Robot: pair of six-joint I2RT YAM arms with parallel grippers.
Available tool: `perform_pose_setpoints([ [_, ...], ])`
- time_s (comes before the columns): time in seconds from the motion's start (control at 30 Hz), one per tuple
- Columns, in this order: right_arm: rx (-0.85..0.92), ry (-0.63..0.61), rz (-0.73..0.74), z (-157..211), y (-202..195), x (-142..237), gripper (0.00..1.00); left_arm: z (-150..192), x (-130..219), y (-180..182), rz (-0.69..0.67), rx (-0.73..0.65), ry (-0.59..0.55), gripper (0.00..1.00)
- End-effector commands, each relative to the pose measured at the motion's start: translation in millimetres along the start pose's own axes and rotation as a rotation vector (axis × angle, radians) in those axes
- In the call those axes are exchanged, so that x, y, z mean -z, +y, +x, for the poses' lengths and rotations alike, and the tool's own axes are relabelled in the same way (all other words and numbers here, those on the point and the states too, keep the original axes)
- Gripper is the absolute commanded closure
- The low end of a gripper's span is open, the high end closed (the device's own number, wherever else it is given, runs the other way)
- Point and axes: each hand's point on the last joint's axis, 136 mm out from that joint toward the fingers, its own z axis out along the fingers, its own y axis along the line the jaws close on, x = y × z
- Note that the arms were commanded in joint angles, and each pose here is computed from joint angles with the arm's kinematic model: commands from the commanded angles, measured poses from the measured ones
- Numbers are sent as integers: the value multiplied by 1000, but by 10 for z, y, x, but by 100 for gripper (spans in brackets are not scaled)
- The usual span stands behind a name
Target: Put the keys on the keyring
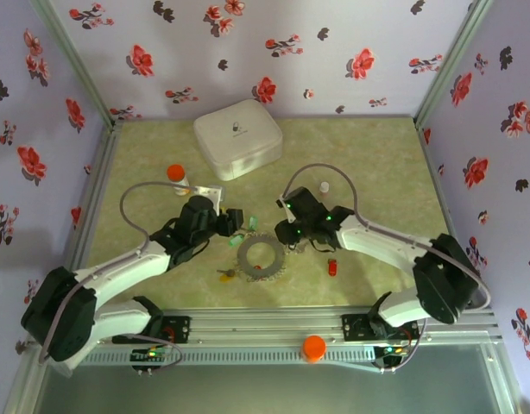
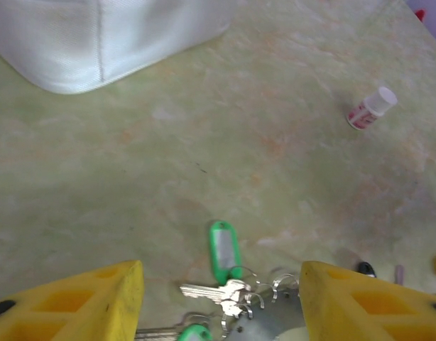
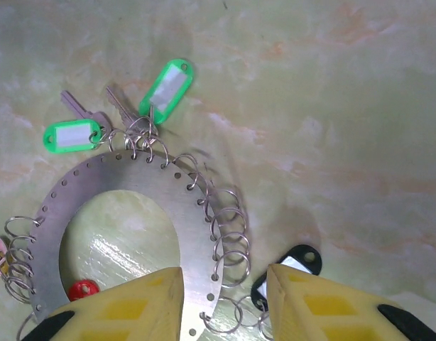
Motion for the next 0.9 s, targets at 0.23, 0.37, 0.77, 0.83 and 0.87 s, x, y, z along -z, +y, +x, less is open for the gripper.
perform_pose_setpoints([
  [0.23, -45, 195, 18, -53, 38, -290, 68, 107, 52, 146, -84, 123, 3, 47],
  [0.37, -55, 201, 23, -166, 90, -451, 69, 156, 88, 252, -127, 137, -5, 47],
  [0.77, 19, 306, -21, -150, 182, -830, 74, 188, 165, 323, -146, 118, -16, 48],
  [0.83, 20, 322, -34, -126, 192, -847, 75, 196, 167, 324, -145, 114, -16, 48],
  [0.87, 22, 327, -40, -119, 201, -855, 76, 194, 168, 323, -145, 113, -16, 48],
])
